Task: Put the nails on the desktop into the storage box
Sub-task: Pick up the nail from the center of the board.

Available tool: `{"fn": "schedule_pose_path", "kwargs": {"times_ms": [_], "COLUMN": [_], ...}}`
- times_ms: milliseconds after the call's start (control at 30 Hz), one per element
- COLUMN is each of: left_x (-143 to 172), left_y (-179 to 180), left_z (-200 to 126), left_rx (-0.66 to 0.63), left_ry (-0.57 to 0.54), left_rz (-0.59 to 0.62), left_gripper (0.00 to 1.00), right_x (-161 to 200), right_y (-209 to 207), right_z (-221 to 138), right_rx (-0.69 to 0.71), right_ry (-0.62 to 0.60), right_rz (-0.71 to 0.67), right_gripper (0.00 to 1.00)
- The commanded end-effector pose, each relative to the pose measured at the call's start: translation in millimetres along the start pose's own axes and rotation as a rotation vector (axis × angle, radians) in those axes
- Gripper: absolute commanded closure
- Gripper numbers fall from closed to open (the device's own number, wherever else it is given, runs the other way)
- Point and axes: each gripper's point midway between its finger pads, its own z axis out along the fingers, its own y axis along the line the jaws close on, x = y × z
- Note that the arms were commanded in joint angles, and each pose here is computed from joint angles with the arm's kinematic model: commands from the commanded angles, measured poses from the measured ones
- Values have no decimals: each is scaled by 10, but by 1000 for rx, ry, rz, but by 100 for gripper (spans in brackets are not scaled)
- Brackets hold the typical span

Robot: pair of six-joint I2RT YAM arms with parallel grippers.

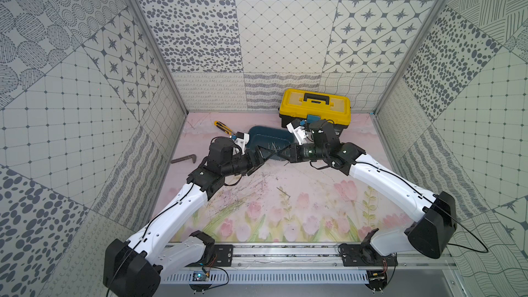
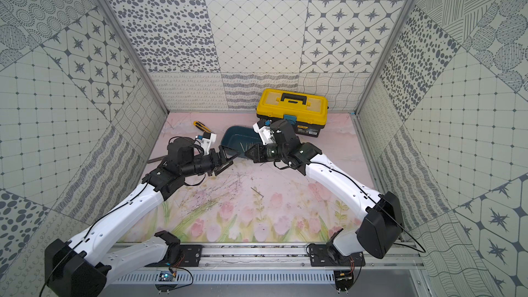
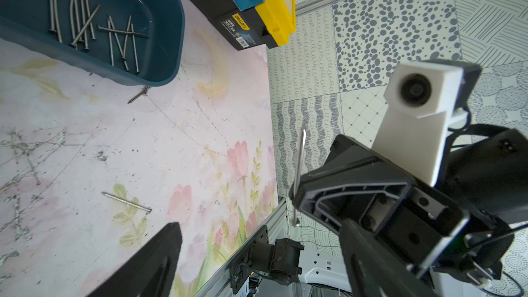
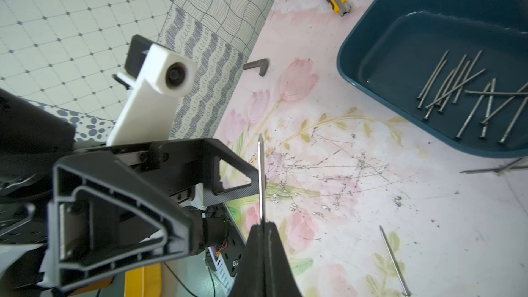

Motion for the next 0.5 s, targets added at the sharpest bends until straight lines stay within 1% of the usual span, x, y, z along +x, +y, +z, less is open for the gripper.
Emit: {"fn": "schedule_pose_path", "kwargs": {"times_ms": [0,200,267,333,467], "left_x": [-207,-263,-265,-267,-241], "left_y": [-475,-548,-550,-545,-504], "left_z": [25,75,97,111,140], "left_rx": [187,216,215,213,204], "left_ry": [-41,-35,-28,-23,-3], "left_rz": [20,18,18,15,3], "left_gripper": [12,23,29,38,49], "right_x": [-49,-15,10,15,-5], "right_y": [220,264,250,231,250], "right_z": [-69,-116,-113,-120,-132], "right_rx": [-108,-126,-127,-119,-122], "right_ry": [-24,-22,-21,-27,-33], "right_rz": [49,57,66,67,62], "right_gripper": [100,100,100,100,100]}}
